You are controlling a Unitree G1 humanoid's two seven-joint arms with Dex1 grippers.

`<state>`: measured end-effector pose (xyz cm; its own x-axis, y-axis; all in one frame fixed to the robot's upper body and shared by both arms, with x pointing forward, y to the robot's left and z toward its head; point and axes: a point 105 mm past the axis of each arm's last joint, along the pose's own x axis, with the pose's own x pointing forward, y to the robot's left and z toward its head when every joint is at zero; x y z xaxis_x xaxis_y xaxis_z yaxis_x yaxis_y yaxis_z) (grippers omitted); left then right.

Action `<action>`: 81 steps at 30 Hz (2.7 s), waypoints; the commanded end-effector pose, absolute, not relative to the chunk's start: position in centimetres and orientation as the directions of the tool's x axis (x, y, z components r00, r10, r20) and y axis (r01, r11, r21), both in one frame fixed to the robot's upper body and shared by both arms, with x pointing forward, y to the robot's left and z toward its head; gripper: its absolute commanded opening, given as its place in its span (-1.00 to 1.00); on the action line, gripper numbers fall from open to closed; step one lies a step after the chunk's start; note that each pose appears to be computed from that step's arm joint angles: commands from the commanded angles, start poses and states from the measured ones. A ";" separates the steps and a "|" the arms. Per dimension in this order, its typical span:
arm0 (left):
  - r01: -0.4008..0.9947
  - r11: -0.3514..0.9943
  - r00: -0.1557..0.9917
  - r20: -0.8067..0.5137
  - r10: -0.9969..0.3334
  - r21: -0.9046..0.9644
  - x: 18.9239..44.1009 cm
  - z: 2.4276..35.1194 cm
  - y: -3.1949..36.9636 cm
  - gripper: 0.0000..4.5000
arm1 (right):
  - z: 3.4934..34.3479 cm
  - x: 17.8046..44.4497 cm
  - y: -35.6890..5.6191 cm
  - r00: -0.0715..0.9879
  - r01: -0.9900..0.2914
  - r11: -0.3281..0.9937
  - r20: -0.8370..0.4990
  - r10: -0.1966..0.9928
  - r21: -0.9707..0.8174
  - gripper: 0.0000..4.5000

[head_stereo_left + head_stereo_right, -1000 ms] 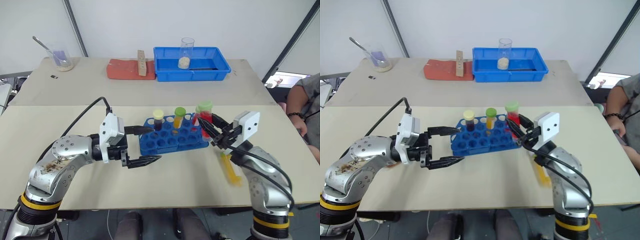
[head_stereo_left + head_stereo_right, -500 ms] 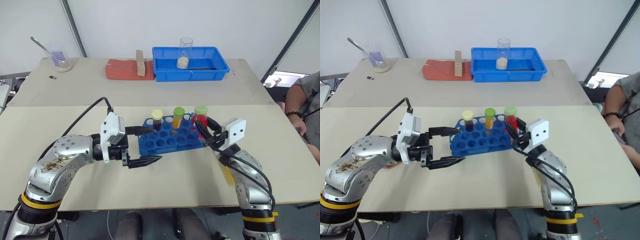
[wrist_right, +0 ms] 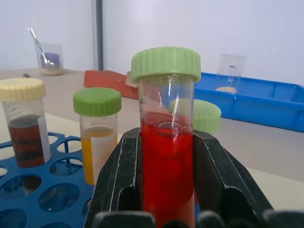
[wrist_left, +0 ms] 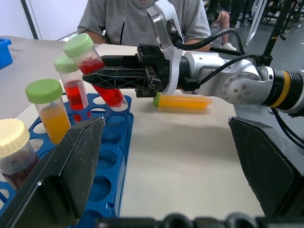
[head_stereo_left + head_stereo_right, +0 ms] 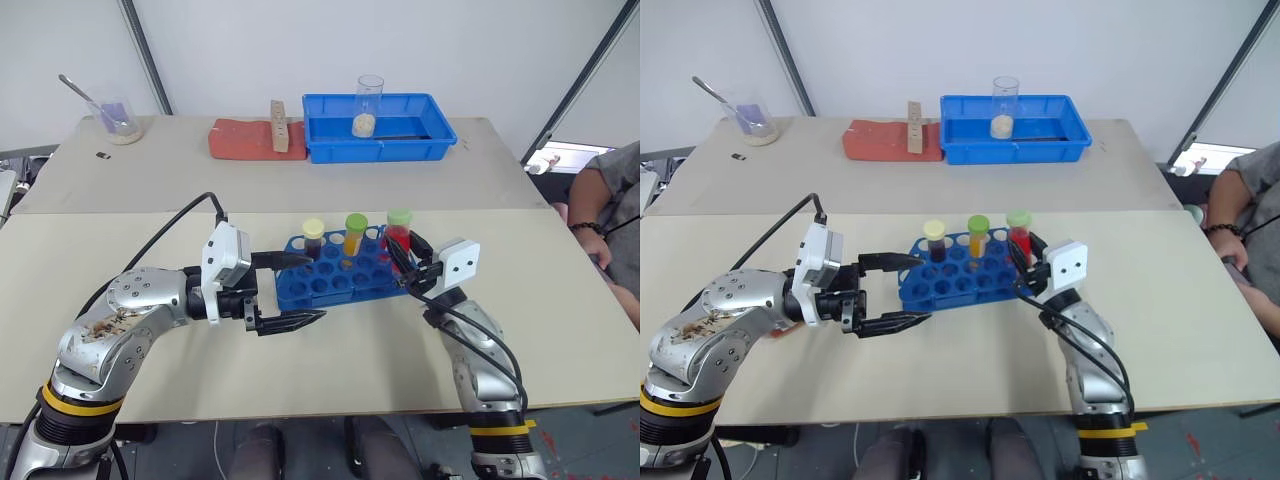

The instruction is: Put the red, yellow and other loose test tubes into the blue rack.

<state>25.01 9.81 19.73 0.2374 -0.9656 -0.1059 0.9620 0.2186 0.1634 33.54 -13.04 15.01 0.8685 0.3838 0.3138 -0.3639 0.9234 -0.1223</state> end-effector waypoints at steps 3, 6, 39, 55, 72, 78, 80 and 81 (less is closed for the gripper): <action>0.956 0.210 0.231 -0.089 -0.969 0.203 24.8 20.8 9.4 1.00 | 15.2 33.5 -13.4 0.880 -0.308 0.948 0.355 0.314 -0.075 -0.54; 0.957 0.213 0.232 -0.084 -0.969 0.195 24.8 20.9 9.3 1.00 | 14.7 33.3 -13.5 0.893 -0.277 0.961 0.363 0.268 -0.029 -0.54; 0.968 0.194 0.211 -0.099 -0.973 0.157 24.5 20.8 8.8 1.00 | 12.8 31.6 -13.3 0.910 -0.122 0.992 0.400 0.114 -0.005 0.37; 0.954 0.168 0.223 -0.215 -0.951 0.248 23.5 18.8 10.0 1.00 | 15.9 25.3 -18.3 0.948 -0.317 0.929 -0.048 0.314 -0.193 0.97; 0.961 -0.036 0.036 -0.253 -0.967 0.274 20.2 17.3 8.3 1.00 | 12.1 26.2 -22.4 0.628 -0.391 0.920 -0.738 0.245 -0.028 0.97; 0.961 -0.032 0.036 -0.241 -0.970 0.274 20.0 16.9 7.9 1.00 | 11.2 27.2 -22.6 0.549 -0.392 0.920 -0.799 0.245 0.013 0.62; 0.961 -0.026 0.042 -0.240 -0.970 0.274 20.0 16.8 7.9 1.00 | 11.0 27.4 -22.7 0.532 -0.387 0.922 -0.812 0.239 0.018 0.31; 0.961 -0.025 0.044 -0.240 -0.970 0.274 20.0 16.7 8.0 1.00 | 10.9 27.5 -22.8 0.525 -0.385 0.923 -0.817 0.240 0.023 0.14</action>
<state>20.48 8.28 16.16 0.0529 -0.9658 -0.2539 0.9720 -0.0085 0.2347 27.33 -22.42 10.37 0.5221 0.2493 -0.8157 -0.3891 0.9206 0.0324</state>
